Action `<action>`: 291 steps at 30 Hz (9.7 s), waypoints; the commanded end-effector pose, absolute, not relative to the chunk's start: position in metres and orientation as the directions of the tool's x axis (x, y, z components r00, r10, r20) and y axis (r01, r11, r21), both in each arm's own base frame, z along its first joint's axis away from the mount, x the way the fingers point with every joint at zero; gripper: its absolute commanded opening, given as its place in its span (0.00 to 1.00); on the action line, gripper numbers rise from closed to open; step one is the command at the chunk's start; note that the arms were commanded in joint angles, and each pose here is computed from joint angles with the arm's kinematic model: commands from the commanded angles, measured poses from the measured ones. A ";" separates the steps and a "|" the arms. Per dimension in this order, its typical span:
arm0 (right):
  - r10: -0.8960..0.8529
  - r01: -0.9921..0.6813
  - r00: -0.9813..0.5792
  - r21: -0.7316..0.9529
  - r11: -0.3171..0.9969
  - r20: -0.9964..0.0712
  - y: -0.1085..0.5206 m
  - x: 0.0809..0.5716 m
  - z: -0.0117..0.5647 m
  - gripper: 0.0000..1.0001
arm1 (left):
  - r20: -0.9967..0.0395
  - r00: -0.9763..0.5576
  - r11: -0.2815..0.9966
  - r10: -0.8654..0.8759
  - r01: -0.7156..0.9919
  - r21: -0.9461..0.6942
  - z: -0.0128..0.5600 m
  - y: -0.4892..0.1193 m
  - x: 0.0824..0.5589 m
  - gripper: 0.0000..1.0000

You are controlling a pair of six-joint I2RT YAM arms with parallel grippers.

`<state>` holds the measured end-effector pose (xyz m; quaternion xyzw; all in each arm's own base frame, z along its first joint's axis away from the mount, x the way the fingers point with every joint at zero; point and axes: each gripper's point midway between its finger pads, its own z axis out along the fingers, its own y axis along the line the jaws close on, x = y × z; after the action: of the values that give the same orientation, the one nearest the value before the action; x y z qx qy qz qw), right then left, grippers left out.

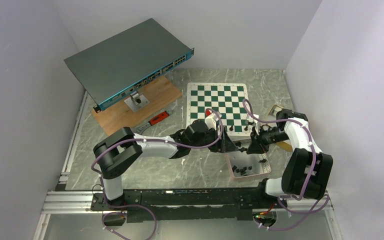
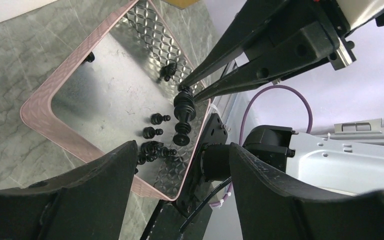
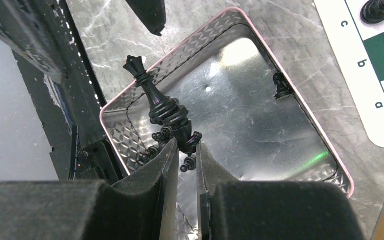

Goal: Set up the chess pieces on the board

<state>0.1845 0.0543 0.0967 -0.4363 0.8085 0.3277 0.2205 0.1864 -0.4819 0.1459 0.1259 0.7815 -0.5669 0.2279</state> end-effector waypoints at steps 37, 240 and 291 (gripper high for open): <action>-0.511 -0.863 -0.492 0.316 0.395 -0.705 0.061 0.197 0.107 0.00 | -0.560 -0.827 0.352 -0.047 0.511 -0.784 0.157 -0.499 0.194 0.00; -0.506 -0.900 -0.181 -0.065 0.430 -0.844 0.030 0.215 0.199 0.84 | -0.910 0.022 0.499 0.413 0.831 0.246 0.312 -0.397 0.279 0.86; -0.669 -0.804 -0.548 0.096 0.586 -0.503 0.147 0.362 0.068 0.54 | -0.939 -0.132 0.632 0.318 0.767 0.106 0.262 -0.222 0.257 1.00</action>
<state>0.3465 0.1433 0.0603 -0.4322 0.8643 0.1754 0.1882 0.2559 -0.2177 0.2479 0.3685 0.7410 -0.2000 0.5246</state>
